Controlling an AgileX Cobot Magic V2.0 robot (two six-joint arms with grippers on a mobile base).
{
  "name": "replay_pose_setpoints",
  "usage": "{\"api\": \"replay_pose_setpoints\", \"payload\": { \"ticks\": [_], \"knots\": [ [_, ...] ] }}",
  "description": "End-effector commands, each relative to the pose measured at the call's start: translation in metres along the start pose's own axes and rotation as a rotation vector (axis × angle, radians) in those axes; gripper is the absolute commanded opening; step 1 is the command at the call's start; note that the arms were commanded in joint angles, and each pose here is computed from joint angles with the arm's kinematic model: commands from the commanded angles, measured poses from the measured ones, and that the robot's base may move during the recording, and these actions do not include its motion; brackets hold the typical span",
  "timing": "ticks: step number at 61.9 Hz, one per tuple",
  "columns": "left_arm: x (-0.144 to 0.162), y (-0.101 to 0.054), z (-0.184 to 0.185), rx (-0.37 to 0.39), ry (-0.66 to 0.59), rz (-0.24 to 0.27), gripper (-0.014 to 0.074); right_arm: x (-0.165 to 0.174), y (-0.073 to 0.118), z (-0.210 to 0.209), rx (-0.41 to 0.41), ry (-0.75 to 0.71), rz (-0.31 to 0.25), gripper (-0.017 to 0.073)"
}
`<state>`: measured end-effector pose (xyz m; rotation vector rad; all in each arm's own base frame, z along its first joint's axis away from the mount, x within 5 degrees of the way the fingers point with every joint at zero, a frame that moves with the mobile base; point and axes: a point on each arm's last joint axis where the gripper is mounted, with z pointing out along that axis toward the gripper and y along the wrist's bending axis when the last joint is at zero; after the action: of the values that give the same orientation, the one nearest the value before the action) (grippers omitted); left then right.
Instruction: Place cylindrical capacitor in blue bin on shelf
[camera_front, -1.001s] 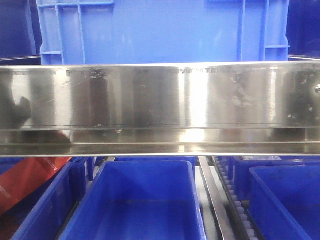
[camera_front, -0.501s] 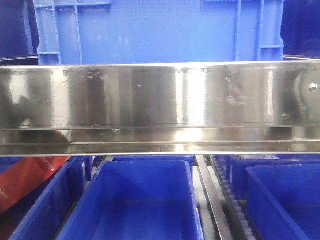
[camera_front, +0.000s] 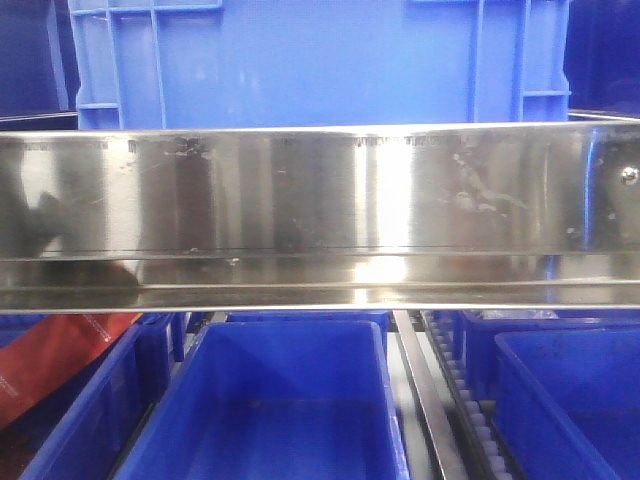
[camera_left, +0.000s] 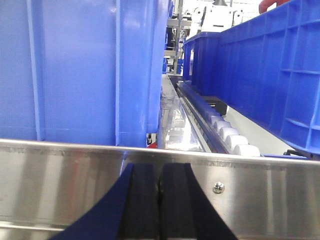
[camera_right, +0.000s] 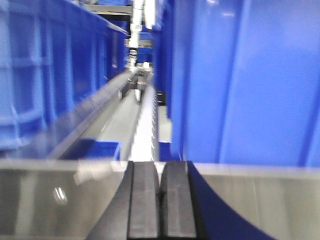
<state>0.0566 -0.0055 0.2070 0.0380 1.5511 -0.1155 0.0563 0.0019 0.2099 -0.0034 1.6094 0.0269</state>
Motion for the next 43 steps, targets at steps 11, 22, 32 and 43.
{"api": "replay_pose_setpoints", "payload": {
  "ticks": [11,22,32,43],
  "knots": [
    [-0.0031,0.0000,-0.0005,-0.001,-0.033,-0.004,-0.0111,0.0094,-0.0010,0.0004,0.015,0.014,-0.004,-0.0162],
    [-0.0031,0.0001,-0.0005,-0.003,-0.033,-0.004,-0.0111,0.0066,-0.0014,0.0004,0.019,-0.016,-0.005,-0.0162],
    [-0.0031,0.0001,-0.0005,-0.003,-0.033,-0.004,-0.0111,0.0052,-0.0016,0.0004,0.021,-0.032,-0.005,-0.0162],
    [-0.0031,0.0001,-0.0005,-0.003,-0.033,-0.004,-0.0111,0.0052,-0.0016,0.0004,0.021,-0.032,-0.005,-0.0162]
  ]
}}
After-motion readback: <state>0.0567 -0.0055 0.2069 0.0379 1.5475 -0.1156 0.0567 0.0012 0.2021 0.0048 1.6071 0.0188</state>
